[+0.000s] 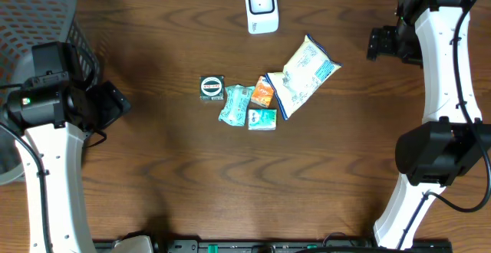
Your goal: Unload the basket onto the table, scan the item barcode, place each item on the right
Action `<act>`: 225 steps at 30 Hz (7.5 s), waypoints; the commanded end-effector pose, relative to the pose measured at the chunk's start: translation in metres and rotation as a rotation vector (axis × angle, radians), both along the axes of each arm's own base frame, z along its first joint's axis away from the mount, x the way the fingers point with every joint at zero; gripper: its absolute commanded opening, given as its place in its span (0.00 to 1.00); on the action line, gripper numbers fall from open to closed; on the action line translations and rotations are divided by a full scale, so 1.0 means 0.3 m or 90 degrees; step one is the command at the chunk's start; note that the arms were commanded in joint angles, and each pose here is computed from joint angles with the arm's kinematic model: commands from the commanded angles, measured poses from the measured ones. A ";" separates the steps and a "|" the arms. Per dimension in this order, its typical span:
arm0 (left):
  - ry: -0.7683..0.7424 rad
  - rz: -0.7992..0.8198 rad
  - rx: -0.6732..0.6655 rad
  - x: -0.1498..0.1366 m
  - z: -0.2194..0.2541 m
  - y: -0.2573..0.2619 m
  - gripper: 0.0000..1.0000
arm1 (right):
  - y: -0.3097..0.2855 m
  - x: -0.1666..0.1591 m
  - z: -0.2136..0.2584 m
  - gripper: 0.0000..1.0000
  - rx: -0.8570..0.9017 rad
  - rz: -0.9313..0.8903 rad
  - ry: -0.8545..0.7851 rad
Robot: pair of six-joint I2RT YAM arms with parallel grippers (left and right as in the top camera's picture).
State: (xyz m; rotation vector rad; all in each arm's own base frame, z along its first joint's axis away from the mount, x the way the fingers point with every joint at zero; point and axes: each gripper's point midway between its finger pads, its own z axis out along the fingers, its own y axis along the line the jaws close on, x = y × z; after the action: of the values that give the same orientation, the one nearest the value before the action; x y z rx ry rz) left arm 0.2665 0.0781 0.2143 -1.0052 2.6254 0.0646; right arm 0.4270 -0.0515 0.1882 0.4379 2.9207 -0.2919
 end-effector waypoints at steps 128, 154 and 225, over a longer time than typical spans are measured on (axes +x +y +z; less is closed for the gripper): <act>0.004 0.011 0.007 -0.011 0.000 0.011 0.98 | 0.780 0.212 -0.256 0.14 0.267 0.248 -0.286; 0.004 0.011 0.007 -0.011 0.000 0.011 0.98 | 0.534 -0.142 -0.536 0.01 0.096 0.215 0.086; 0.004 0.011 0.007 -0.011 0.000 0.011 0.98 | 0.513 -0.053 -0.661 0.53 -0.151 0.177 0.014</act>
State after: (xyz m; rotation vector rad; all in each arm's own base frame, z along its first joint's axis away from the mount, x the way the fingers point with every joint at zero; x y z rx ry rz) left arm 0.2663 0.0781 0.2143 -1.0098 2.6244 0.0636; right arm 0.4201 0.1171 0.0137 -0.0282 2.8099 -0.5312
